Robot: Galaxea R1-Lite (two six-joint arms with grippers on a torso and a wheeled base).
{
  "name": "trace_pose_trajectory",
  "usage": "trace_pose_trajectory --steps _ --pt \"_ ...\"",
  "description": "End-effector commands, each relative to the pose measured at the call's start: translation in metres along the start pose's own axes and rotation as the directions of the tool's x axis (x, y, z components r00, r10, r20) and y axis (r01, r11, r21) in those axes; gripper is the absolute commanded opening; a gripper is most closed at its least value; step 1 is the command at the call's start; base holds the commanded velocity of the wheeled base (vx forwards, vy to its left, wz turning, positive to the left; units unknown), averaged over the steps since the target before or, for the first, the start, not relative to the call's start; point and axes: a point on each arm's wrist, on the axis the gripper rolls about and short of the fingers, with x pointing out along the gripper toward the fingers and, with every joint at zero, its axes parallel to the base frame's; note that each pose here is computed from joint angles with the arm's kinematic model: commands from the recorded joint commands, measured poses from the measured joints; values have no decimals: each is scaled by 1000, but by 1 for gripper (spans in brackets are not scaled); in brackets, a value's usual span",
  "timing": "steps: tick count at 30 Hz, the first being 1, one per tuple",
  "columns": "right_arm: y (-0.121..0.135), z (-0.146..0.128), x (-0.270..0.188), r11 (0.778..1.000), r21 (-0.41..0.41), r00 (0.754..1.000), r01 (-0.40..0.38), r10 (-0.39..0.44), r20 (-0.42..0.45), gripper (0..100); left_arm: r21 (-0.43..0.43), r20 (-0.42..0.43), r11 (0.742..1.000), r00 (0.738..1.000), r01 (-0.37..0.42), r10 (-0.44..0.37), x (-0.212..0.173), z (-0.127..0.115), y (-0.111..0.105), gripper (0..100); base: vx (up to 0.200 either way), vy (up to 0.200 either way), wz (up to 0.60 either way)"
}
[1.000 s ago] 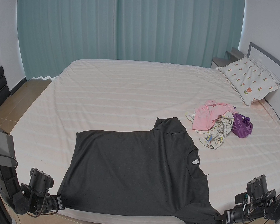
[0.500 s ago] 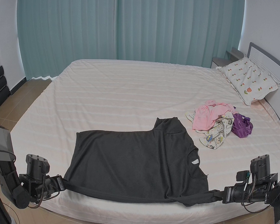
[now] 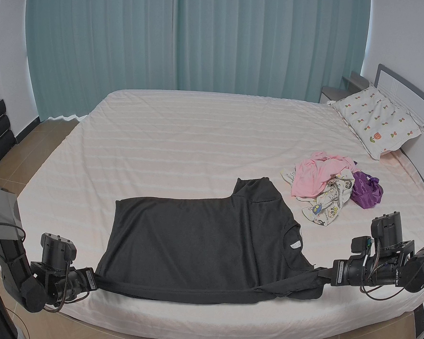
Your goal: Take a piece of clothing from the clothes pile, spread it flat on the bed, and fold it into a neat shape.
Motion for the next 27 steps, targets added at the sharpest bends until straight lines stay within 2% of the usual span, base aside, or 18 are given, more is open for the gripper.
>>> trace_pose_trajectory --steps 1,10,27 --pt "2 5 2 1000 -4 1000 -2 3 2 0 7 -2 1000 1000 2 -2 0 0 0 0 0 0 0" --pt "-2 18 9 1000 9 1000 8 -9 24 0 -19 92 999 995 47 -45 15 25 -16 0 0 0 0" --pt "-19 38 51 998 41 999 43 -43 6 0 -31 111 998 993 48 -45 67 39 -32 0 0 0 0"
